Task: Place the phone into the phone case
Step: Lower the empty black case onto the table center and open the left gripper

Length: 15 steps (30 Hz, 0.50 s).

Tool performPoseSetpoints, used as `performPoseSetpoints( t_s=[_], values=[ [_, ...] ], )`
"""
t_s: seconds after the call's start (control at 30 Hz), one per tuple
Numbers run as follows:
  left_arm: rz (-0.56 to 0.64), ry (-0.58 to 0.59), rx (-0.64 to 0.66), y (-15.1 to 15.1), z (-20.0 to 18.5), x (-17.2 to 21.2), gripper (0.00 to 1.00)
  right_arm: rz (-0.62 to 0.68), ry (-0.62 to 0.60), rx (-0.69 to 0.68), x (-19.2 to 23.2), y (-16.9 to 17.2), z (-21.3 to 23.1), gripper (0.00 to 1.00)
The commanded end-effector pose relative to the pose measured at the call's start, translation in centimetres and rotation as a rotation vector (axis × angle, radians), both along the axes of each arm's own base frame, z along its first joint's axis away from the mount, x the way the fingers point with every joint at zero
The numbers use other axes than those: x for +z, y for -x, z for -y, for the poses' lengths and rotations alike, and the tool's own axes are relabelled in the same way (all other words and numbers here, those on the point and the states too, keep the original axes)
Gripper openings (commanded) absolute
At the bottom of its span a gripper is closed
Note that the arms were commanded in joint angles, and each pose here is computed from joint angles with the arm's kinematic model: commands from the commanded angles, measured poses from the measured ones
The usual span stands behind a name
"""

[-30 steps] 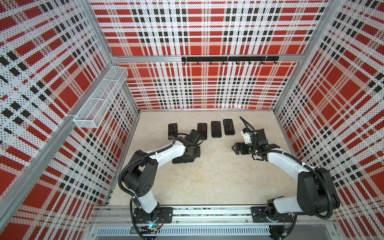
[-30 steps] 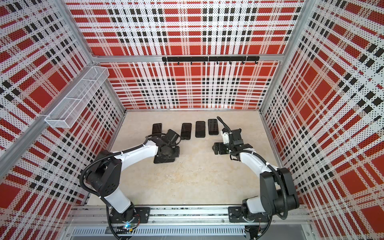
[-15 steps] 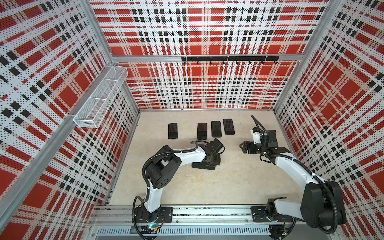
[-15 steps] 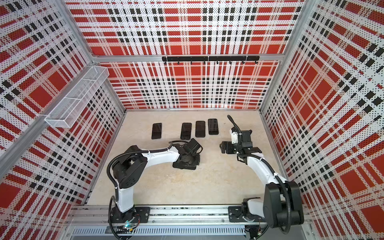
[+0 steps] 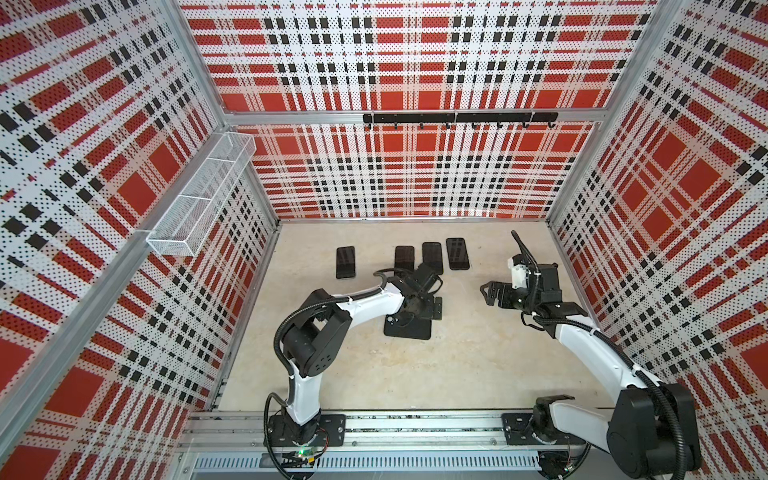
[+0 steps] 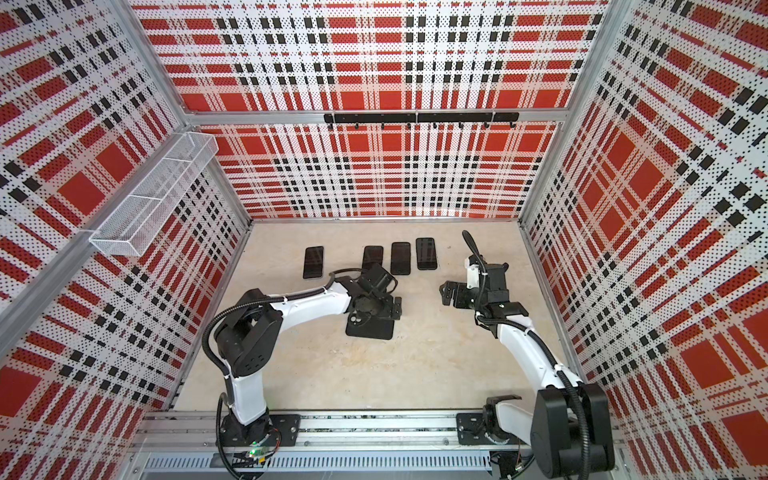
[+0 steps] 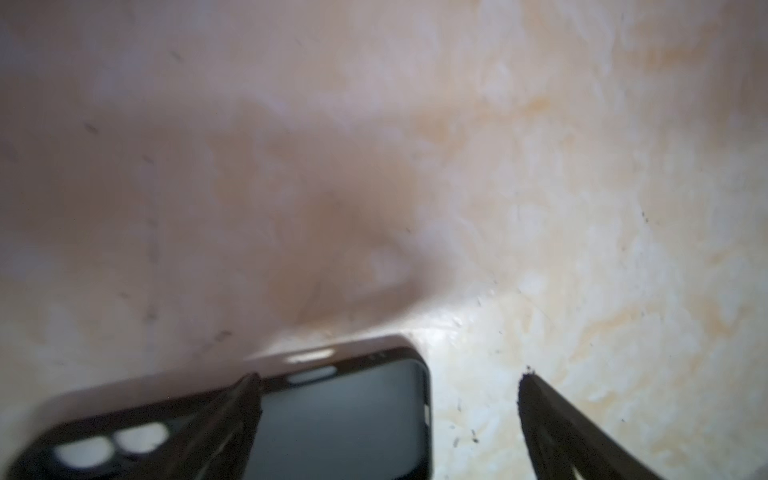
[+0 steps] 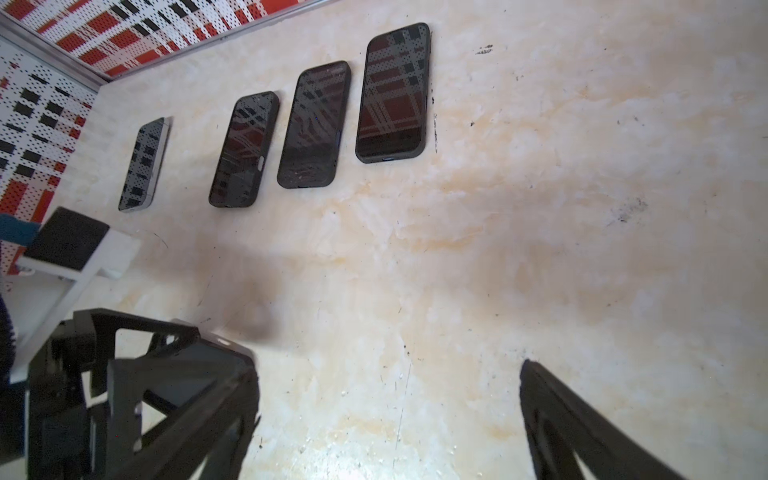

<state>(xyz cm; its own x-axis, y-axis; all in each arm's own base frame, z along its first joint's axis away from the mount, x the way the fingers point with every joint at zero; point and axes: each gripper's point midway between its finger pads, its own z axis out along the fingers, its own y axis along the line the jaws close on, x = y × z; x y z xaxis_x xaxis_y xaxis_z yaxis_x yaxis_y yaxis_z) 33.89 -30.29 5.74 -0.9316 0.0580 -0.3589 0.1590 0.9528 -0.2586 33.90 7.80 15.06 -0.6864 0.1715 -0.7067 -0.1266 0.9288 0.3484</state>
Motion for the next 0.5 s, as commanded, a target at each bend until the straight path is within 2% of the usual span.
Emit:
performPoseSetpoints(
  t_s=[0.0,0.1,0.17,0.47],
  values=[
    [0.119,-0.069,0.01,-3.8,-3.8,3.5,0.98,0.116,-0.04,-0.037,2.9,0.3,0.4,1.0],
    [0.166,-0.134,0.094,-7.4,-8.3,4.7,0.98,0.189,-0.057,-0.076,4.3,1.1,0.9,1.0],
    [0.168,-0.154,0.148,-9.4,-11.3,5.1,0.98,0.168,-0.07,-0.102,4.3,1.5,1.2,1.0],
    [0.18,-0.226,0.296,-15.6,-21.4,3.9,0.99,0.198,0.006,-0.08,4.7,2.0,1.7,1.0]
  ],
)
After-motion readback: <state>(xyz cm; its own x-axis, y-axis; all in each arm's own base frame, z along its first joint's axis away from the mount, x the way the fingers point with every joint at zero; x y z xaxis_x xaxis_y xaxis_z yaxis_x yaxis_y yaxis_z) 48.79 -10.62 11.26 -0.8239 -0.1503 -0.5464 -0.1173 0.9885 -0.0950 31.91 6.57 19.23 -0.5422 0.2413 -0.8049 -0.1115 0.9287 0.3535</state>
